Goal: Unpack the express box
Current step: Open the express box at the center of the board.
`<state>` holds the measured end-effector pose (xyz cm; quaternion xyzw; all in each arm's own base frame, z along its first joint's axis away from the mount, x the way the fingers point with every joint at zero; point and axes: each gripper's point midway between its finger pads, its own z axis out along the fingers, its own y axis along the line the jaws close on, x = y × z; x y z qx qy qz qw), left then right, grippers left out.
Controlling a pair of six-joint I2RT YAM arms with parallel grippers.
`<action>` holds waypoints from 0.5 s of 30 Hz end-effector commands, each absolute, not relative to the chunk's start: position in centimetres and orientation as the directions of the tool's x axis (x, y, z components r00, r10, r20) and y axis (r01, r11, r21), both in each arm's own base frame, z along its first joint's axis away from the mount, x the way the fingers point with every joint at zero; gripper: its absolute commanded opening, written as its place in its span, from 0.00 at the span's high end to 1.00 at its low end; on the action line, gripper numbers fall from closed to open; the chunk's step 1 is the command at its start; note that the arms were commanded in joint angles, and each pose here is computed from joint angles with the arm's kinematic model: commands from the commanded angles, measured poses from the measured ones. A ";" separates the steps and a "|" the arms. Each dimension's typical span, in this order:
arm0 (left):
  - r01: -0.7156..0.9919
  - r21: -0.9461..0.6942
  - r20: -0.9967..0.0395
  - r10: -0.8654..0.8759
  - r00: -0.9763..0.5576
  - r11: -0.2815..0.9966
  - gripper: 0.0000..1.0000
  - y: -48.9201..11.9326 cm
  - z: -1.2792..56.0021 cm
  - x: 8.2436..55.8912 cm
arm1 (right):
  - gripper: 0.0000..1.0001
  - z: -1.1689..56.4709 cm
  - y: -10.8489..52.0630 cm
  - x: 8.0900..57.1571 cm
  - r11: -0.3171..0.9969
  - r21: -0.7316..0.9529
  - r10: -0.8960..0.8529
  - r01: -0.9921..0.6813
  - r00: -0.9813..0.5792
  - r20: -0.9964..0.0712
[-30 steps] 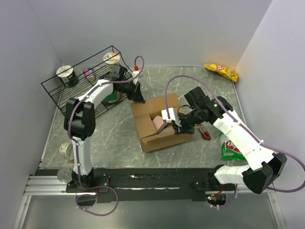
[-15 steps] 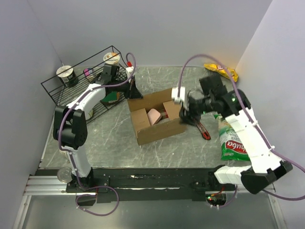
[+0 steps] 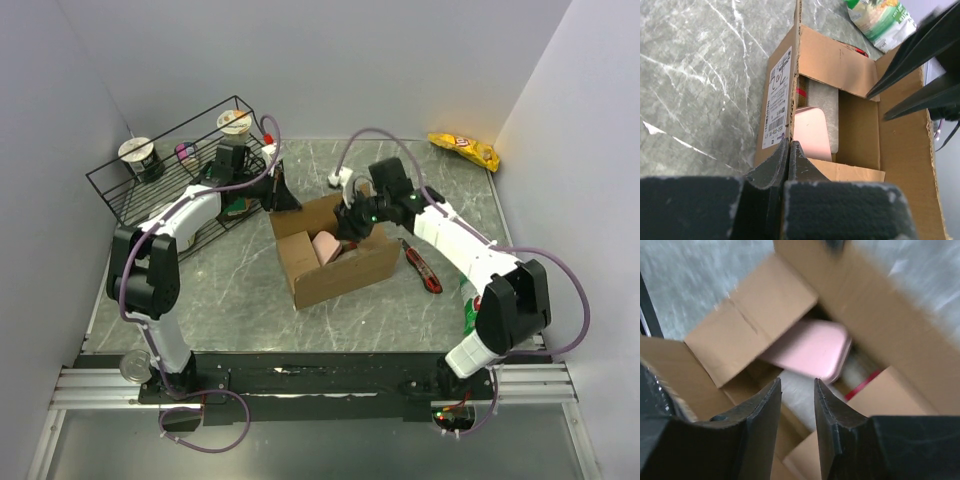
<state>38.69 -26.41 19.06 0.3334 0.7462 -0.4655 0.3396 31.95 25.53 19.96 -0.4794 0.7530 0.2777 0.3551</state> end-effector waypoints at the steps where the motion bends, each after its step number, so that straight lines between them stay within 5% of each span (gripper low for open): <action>1: 0.822 -0.448 -0.854 0.106 -0.510 0.351 0.99 -26.9 22.9 38.8 | 0.59 20.8 24.5 30.2 0.447 0.056 -0.483 -0.893 -0.293 -0.825; 9: 0.786 -0.476 -0.841 0.057 -0.538 0.395 0.99 -26.1 22.8 40.4 | 0.53 15.8 21.1 21.4 0.383 0.046 -0.543 -0.923 -0.265 -0.797; 15: 0.791 -0.516 -0.825 0.059 -0.563 0.328 0.99 -26.7 22.4 39.2 | 0.48 16.7 22.1 25.4 0.487 -0.014 -0.483 -0.873 -0.256 -0.837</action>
